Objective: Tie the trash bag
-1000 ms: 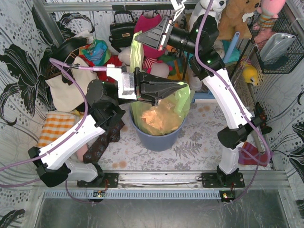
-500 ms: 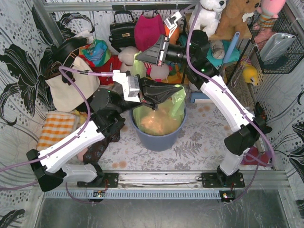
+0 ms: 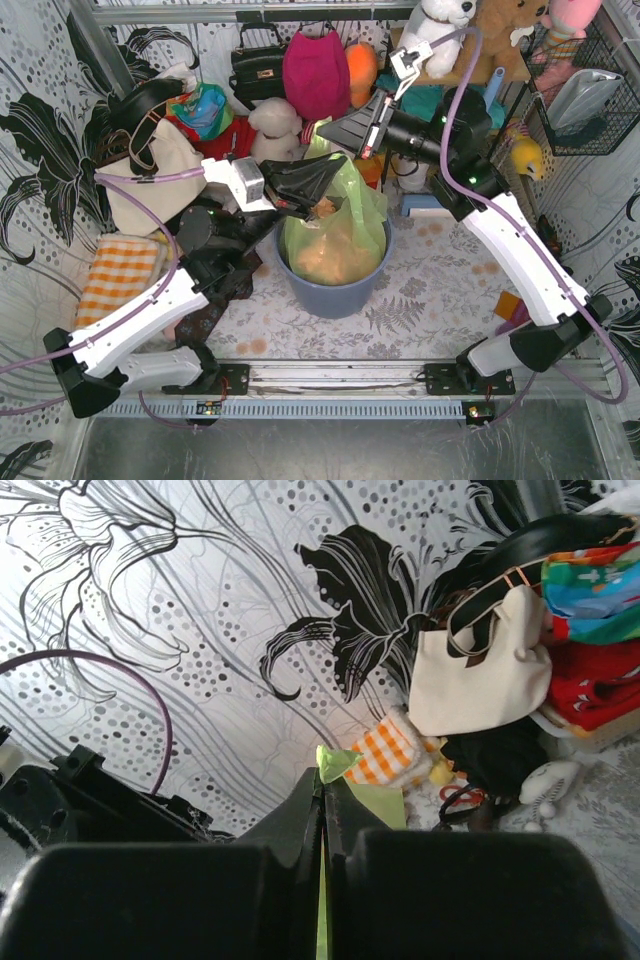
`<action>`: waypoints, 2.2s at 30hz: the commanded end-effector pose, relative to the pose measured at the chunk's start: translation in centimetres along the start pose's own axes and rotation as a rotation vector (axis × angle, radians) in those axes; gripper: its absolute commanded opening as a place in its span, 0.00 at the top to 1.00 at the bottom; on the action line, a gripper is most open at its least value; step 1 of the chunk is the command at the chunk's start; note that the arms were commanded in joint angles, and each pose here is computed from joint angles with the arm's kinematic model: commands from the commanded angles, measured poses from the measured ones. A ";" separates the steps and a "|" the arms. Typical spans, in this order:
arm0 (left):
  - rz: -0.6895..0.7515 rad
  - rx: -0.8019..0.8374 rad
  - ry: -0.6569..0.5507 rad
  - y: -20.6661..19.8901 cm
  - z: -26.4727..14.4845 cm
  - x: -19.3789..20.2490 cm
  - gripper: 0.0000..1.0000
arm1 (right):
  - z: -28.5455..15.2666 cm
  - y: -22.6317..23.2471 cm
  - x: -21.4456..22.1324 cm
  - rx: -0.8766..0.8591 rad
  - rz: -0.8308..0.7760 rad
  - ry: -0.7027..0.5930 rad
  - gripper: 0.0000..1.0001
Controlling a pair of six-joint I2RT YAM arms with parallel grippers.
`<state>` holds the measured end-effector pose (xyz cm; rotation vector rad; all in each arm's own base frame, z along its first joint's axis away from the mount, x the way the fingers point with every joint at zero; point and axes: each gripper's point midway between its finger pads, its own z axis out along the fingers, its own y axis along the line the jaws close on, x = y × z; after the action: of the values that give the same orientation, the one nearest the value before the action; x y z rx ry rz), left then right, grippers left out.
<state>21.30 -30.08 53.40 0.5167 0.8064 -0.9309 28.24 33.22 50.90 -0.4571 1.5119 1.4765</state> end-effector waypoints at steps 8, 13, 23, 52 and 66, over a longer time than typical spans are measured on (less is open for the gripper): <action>0.039 -0.154 -0.101 2.5 -2.1 -2.9 1.00 | -2.5 -2.0 -0.2 0.152 -0.012 -0.123 1.00; 0.034 -0.212 -0.097 3.5 -2.9 -2.5 1.00 | -3.2 -2.0 0.0 0.141 -0.016 -0.162 1.00; 0.038 -0.251 -0.108 4.2 -3.1 -3.0 1.00 | -3.9 1.1 -1.8 0.014 -0.087 -0.257 1.00; 0.039 -0.315 -0.058 5.6 -2.8 -1.8 1.00 | -4.2 6.3 0.5 -0.297 -0.200 -0.143 1.00; 0.034 -0.346 -0.040 6.2 -2.9 -1.3 1.00 | -5.0 6.7 2.8 -0.340 -0.250 -0.044 1.00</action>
<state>25.08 -25.30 51.04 0.2562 0.9351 -0.7581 21.52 31.18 51.73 -0.6881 1.1657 1.5444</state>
